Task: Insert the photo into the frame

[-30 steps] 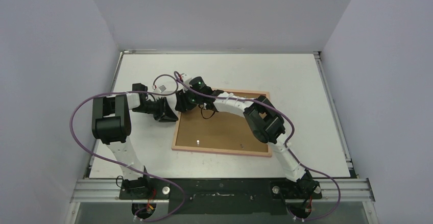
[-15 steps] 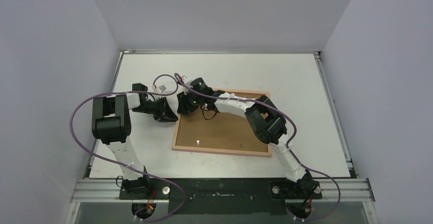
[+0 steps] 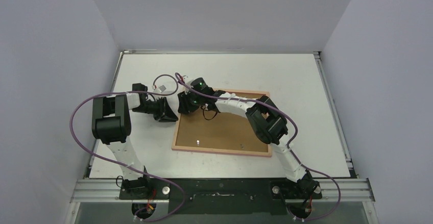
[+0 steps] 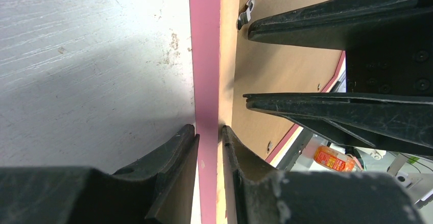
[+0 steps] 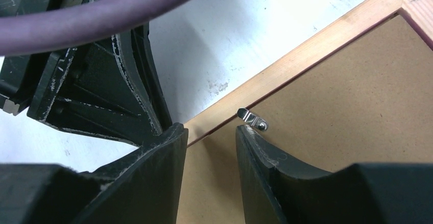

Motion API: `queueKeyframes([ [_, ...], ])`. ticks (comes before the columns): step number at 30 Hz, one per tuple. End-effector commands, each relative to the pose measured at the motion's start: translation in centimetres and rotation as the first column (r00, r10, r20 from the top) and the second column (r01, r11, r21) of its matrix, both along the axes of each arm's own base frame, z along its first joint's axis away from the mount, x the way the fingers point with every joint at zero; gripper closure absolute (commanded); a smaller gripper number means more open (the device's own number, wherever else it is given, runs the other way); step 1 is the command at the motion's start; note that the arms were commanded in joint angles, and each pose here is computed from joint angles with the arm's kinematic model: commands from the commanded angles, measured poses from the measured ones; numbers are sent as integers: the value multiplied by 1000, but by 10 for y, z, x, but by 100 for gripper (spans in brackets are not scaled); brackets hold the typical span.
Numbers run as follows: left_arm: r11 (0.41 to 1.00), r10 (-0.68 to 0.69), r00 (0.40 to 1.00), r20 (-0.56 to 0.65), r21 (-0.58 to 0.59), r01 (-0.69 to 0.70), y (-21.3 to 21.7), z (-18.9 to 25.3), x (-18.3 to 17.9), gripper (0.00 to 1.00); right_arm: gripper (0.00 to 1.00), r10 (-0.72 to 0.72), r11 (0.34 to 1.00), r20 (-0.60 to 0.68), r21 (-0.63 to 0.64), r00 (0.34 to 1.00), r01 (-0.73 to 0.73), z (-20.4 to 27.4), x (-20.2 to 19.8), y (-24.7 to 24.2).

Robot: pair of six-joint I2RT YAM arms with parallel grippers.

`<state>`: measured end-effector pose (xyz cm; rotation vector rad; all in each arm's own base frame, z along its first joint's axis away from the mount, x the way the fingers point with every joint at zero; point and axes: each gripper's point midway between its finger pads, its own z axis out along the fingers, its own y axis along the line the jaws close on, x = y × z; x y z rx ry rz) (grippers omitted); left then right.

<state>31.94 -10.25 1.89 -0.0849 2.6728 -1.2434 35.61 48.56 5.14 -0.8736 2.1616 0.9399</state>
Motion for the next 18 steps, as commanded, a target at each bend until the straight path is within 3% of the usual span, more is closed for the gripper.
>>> queueKeyframes([
  [1, 998, 5, 1000, 29, 68, -7, 14, -13, 8, 78, 58, -46, 994, 86, 103, 995, 37, 49, 20, 13],
  [8, 998, 7, 1000, 22, 57, -9, 13, -12, 5, 78, 57, -112, 989, 66, 105, 992, 105, 53, 20, 9],
  [13, 999, -1, 1000, 18, 38, 0, 10, -9, 2, 78, 40, -300, 953, 105, 3, 948, 302, 85, 7, -52],
  [15, 999, -1, 1000, 13, 33, 1, 9, -9, 0, 78, 21, -440, 888, 158, -69, 884, 455, 98, 9, -99],
  [18, 999, -28, 999, 25, 34, 27, 8, -10, -5, 78, 5, -630, 731, 221, -155, 745, 664, 117, 8, -190],
])
